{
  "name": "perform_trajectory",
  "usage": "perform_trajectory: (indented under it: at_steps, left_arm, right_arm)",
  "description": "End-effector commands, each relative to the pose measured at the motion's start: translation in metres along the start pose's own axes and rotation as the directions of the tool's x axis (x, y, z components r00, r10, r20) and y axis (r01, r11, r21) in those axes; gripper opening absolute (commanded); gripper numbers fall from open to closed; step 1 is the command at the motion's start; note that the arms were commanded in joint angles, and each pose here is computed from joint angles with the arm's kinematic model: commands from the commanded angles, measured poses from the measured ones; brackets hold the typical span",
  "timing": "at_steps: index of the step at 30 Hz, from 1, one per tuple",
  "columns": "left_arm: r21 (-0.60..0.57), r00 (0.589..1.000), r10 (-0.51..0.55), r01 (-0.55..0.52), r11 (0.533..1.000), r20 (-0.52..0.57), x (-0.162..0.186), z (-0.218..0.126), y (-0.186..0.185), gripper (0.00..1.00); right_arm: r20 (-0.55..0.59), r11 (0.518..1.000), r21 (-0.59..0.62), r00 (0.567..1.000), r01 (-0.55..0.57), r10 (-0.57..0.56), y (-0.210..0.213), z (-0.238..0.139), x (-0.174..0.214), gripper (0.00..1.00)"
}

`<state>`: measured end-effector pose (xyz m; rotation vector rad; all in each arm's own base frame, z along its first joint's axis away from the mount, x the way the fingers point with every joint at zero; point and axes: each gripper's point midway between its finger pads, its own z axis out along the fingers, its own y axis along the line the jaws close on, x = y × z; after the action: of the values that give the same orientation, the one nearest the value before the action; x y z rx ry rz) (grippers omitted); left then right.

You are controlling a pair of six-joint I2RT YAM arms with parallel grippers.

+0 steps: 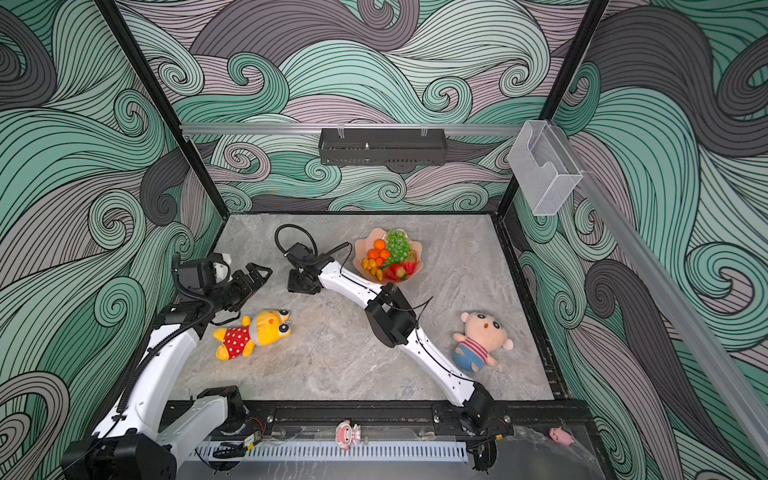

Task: Place and organize the fake fruits in the fruit bowl
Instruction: 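Lower the right gripper and close it on the last yellow fruit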

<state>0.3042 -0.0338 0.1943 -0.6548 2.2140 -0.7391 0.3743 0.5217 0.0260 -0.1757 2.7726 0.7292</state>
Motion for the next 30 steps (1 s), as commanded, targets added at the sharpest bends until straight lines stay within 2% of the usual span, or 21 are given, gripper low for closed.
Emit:
perform_trajectory:
  at_steps: [1,20,30]
  left_arm:
    - [0.011,1.0,0.01,-0.01,1.0,0.0,-0.002,0.0,-0.002,0.98]
    - [0.009,1.0,0.007,-0.007,1.0,0.001,-0.002,-0.001,-0.001,0.99]
    - [0.013,1.0,0.004,-0.004,1.0,0.0,-0.002,0.0,-0.002,0.99]
  right_arm:
    - [-0.147,0.979,0.199,0.989,0.038,-0.008,-0.056,0.03,0.048,0.44]
    - [-0.228,0.985,0.166,0.974,0.046,-0.007,-0.063,0.061,0.069,0.39]
    - [-0.203,0.979,0.191,0.978,0.076,-0.037,-0.063,0.046,0.06,0.32]
